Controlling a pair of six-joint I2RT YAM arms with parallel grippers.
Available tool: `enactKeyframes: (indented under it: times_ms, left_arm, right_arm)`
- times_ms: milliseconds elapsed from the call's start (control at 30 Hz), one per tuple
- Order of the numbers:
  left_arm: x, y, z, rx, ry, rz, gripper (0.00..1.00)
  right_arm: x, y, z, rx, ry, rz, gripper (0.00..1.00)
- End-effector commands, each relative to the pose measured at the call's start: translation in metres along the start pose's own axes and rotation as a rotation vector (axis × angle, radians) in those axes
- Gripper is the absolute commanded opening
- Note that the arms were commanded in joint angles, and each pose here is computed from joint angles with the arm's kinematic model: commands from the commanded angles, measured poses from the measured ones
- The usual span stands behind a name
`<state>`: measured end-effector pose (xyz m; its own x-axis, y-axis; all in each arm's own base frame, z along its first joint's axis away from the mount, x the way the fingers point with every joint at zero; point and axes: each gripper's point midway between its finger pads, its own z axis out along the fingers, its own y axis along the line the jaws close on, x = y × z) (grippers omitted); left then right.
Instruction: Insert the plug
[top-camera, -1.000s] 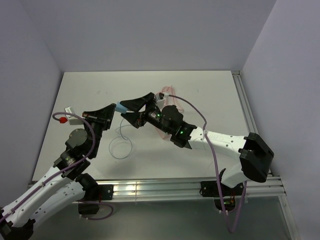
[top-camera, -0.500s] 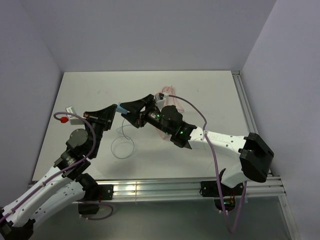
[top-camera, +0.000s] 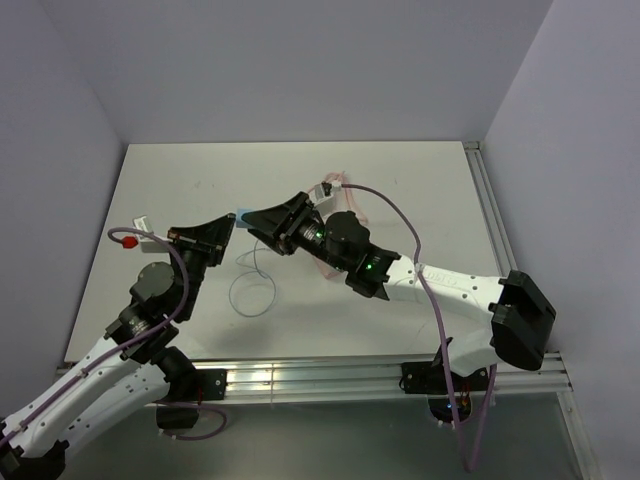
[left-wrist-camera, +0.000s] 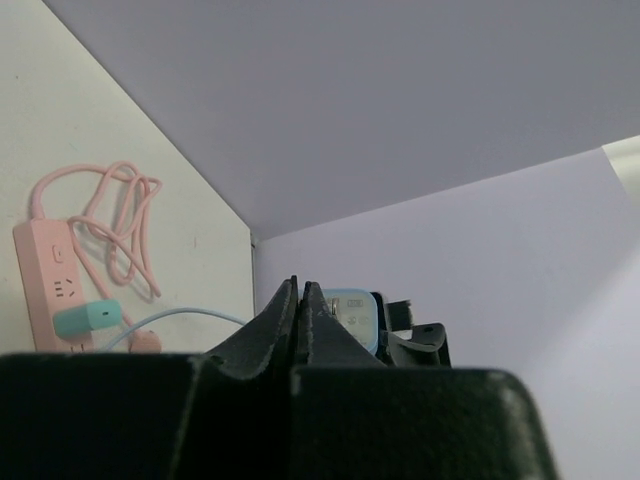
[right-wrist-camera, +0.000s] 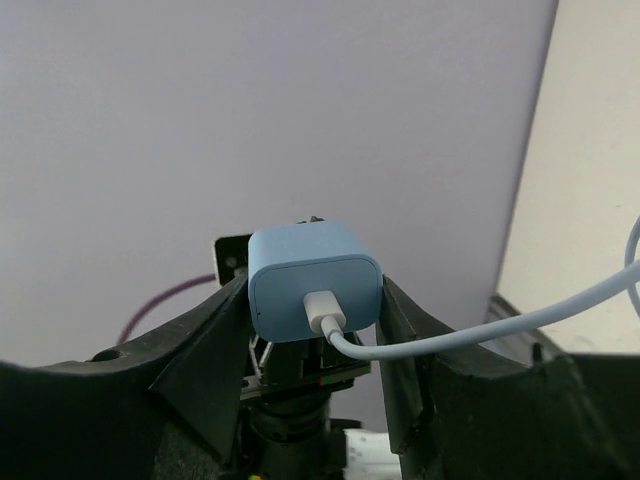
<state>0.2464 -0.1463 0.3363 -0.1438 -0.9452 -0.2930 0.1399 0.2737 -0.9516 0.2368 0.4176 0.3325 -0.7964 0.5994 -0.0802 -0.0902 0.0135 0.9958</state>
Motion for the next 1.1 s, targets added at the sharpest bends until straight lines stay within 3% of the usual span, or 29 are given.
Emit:
enactKeyframes:
  times_ms: [0, 33, 100, 233, 267, 300, 400, 533, 633, 767, 933, 1033, 1067]
  left_arm:
    - [-0.003, 0.019, -0.003, -0.073, -0.008, 0.054, 0.1]
    - [-0.002, 0.02, -0.002, -0.083, -0.006, 0.062, 0.14]
    - [0.0, 0.024, -0.002, -0.109, 0.006, 0.082, 0.27]
    - [0.007, 0.03, -0.004, -0.107, 0.046, 0.166, 0.48]
    - [0.007, 0.032, -0.005, -0.107, 0.05, 0.178, 0.64]
    - [0.006, 0.036, -0.008, -0.11, 0.05, 0.179, 0.71]
    - [0.007, 0.054, -0.016, -0.143, 0.063, 0.21, 0.83]
    - [0.004, 0.048, -0.028, -0.057, 0.081, 0.247, 0.84]
    - [0.014, 0.031, -0.034, 0.081, 0.129, 0.297, 0.76]
    - [0.023, 0.022, -0.035, 0.141, 0.169, 0.332, 0.82]
    - [0.057, -0.017, -0.039, 0.347, 0.326, 0.415, 0.75]
    - [0.081, -0.035, -0.042, 0.458, 0.447, 0.501, 0.7]
    - [0.086, -0.037, -0.042, 0.48, 0.471, 0.543, 0.79]
  right_arm:
    - [-0.025, 0.05, -0.012, -0.102, -0.108, -0.151, 0.17]
    - [-0.024, 0.051, -0.012, -0.106, -0.102, -0.162, 0.08]
    - [-0.019, 0.052, -0.011, -0.107, -0.072, -0.205, 0.0]
    - [-0.012, 0.046, -0.011, -0.08, -0.026, -0.242, 0.0]
    - [-0.012, 0.045, -0.012, -0.078, -0.022, -0.248, 0.0]
    - [-0.012, 0.043, -0.012, -0.066, -0.016, -0.269, 0.0]
    - [-0.012, 0.041, -0.017, -0.036, 0.001, -0.327, 0.0]
    - [-0.015, 0.035, -0.029, 0.012, 0.056, -0.422, 0.0]
    - [-0.029, 0.027, -0.04, 0.053, 0.085, -0.477, 0.0]
    - [-0.044, 0.018, -0.051, 0.081, 0.155, -0.519, 0.0]
    - [-0.039, 0.022, -0.067, 0.013, 0.284, -0.664, 0.0]
    - [-0.04, 0.025, -0.077, -0.011, 0.296, -0.689, 0.0]
    - [-0.039, 0.026, -0.079, -0.02, 0.306, -0.69, 0.0]
